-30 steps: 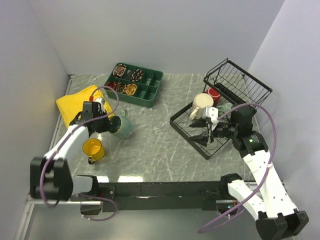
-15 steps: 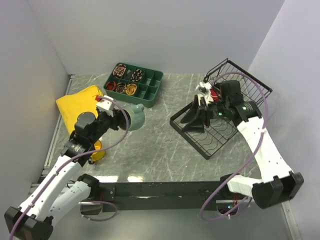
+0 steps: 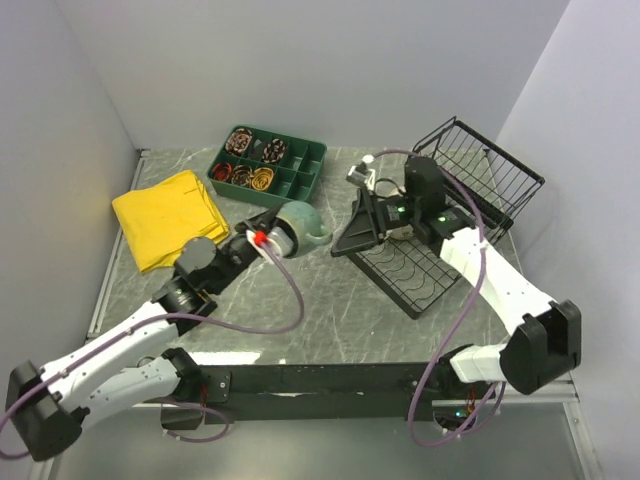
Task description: Load the cups into the dish rack
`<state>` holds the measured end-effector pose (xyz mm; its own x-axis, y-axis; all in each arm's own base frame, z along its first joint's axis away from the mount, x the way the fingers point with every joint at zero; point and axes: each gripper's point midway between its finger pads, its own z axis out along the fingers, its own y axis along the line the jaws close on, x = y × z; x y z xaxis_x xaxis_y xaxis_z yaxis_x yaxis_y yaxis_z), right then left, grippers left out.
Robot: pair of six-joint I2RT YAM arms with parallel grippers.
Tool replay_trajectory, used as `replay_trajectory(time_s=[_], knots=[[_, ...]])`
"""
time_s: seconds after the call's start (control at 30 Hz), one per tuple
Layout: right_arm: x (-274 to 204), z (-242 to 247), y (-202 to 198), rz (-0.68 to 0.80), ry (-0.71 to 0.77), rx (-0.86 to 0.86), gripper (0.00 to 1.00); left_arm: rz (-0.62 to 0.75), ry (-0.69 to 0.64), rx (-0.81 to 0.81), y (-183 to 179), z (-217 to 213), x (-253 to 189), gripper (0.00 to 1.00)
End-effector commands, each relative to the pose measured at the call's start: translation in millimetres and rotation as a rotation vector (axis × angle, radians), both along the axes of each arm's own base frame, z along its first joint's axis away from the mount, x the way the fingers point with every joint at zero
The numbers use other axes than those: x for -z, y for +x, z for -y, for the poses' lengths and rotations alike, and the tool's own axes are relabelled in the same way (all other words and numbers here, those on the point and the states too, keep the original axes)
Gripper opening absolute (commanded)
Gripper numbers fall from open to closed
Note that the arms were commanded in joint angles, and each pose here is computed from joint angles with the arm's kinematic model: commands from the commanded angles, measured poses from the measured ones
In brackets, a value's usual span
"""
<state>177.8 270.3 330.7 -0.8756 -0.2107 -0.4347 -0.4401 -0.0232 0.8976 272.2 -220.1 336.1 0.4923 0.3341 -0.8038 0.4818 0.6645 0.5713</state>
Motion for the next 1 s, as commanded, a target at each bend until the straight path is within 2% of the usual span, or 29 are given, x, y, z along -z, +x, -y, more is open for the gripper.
replay_trajectory(time_s=[0.0,0.2,0.33,0.4,0.53,0.6,0.7,0.73,0.83,0.87,0.9,0.93,0.97], knots=[[-20.9,-10.5,-3.0,-0.125,0.026,-0.043,0.79,0.419,-0.076,-0.055,-19.3,2.4,-104.4,0.01],[-8.0,-12.2,-7.3,-0.22,0.018,-0.061,0.78,0.512,0.0,-0.014,-40.0,32.4,-102.3,0.01],[2.8,-12.5,-12.6,-0.261,0.0,-0.049,0.71,0.531,0.009,-0.009,-44.9,31.7,-102.7,0.01],[1.7,-12.9,-12.9,-0.265,0.0,-0.047,0.61,0.54,0.015,-0.011,-46.2,31.1,-105.0,0.01],[-4.8,-12.9,-13.0,-0.265,0.01,-0.047,0.57,0.553,0.04,-0.016,-46.8,32.9,-104.3,0.01],[-7.5,-13.1,-13.7,-0.267,0.019,-0.05,0.52,0.556,0.052,-0.012,-48.1,35.2,-102.8,0.01],[-9.4,-12.5,-15.1,-0.282,0.031,-0.052,0.39,0.566,0.074,-0.02,-47.1,38.0,-102.0,0.01],[-10.6,-11.9,-15.5,-0.28,0.034,-0.053,0.26,0.564,0.087,-0.015,-46.6,41.7,-99.0,0.01],[-14.7,-10.5,-18.2,-0.27,0.036,-0.064,0.0,0.566,0.091,-0.011,-46.1,45.4,-99.4,0.01],[-18.2,-9.9,-20.1,-0.25,0.037,-0.07,0.0,0.566,0.094,-0.011,-45.7,46.5,-99.0,0.01],[-19.6,-9.4,-21.1,-0.235,0.038,-0.075,0.0,0.564,0.094,-0.01,-45.4,47.7,-98.9,0.04],[-21.5,-8.3,-22.2,-0.209,0.044,-0.074,0.0,0.562,0.095,-0.01,-45.0,48.9,-98.4,0.22],[-22.5,-8.1,-23.5,-0.201,0.046,-0.076,0.0,0.565,0.093,-0.006,-45.7,49.8,-98.7,0.27]])
